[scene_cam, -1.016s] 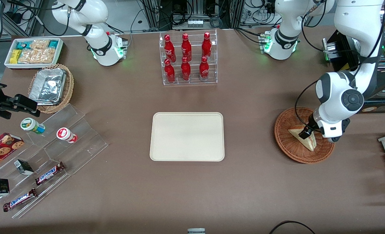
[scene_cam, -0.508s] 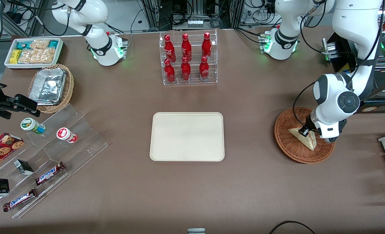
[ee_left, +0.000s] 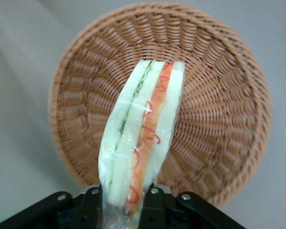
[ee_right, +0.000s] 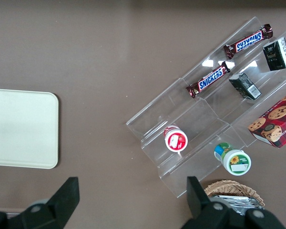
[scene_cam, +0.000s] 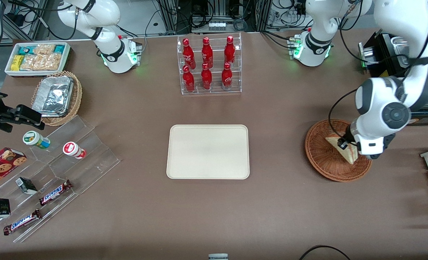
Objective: Place sandwich from basket to tray
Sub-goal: 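Close the left gripper on the wrapped sandwich, then lift the sandwich out of the basket and carry it toward the tray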
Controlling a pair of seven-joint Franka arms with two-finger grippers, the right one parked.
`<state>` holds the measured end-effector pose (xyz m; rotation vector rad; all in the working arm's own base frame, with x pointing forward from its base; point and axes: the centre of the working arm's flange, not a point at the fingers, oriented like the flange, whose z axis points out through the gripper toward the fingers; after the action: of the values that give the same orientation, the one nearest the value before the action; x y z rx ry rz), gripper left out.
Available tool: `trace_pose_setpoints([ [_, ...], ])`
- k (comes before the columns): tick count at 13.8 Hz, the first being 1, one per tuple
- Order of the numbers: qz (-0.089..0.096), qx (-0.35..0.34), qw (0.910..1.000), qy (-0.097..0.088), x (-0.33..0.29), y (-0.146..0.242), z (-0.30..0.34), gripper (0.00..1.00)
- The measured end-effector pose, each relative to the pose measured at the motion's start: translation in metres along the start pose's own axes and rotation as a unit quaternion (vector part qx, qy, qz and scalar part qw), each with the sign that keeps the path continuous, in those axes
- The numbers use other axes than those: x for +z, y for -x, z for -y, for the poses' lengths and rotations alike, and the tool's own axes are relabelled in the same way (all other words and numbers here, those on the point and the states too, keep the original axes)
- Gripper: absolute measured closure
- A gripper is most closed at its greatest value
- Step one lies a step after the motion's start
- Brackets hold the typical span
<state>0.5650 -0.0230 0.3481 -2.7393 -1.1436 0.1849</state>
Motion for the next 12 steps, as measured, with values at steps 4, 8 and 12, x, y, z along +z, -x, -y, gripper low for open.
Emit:
trace_pose_setpoints([
  [4, -0.002, 0.05, 0.9987, -0.008, -0.116, 0.041, -0.016, 0.73],
  [8, -0.025, 0.133, 0.9907, 0.013, -0.177, 0.125, -0.066, 0.8],
  [12, -0.033, 0.217, 0.9754, 0.022, -0.181, 0.215, -0.108, 0.8],
])
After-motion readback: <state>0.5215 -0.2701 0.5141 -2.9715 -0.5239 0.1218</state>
